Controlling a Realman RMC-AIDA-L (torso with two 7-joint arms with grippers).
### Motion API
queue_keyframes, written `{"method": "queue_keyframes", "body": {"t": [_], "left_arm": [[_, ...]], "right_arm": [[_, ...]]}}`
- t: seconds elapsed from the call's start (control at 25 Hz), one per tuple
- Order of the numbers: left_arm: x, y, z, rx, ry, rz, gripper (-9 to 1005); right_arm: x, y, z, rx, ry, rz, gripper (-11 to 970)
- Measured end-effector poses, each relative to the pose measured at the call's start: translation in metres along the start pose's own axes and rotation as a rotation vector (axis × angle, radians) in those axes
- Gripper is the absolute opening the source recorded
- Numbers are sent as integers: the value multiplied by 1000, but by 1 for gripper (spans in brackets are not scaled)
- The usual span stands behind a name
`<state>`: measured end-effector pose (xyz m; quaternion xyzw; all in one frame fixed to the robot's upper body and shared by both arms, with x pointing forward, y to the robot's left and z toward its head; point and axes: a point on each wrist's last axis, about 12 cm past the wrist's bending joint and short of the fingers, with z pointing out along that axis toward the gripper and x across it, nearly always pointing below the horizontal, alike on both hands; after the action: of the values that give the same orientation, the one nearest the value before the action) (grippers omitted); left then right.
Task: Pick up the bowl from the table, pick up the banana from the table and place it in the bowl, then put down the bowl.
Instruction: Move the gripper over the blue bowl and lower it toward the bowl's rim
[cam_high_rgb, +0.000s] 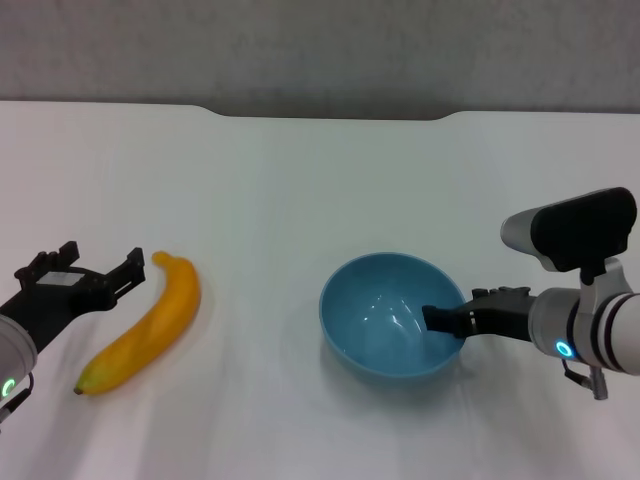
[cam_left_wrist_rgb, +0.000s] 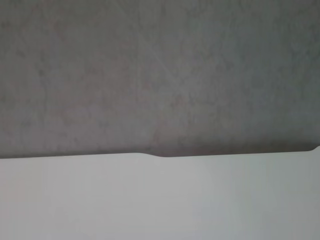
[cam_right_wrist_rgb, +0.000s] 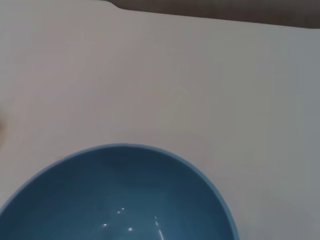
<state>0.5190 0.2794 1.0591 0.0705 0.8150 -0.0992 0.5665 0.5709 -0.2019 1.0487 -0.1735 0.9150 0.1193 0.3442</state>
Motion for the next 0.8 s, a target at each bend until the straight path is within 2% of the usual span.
{"method": "queue_keyframes", "body": {"t": [0.48, 0.8], "left_arm": [[5, 1, 1, -5, 17, 4, 891], [6, 2, 0, -6, 19, 5, 891]], "right_arm": [[7, -1, 2, 11, -35, 15, 641], [9, -2, 1, 12, -35, 23, 291]]}}
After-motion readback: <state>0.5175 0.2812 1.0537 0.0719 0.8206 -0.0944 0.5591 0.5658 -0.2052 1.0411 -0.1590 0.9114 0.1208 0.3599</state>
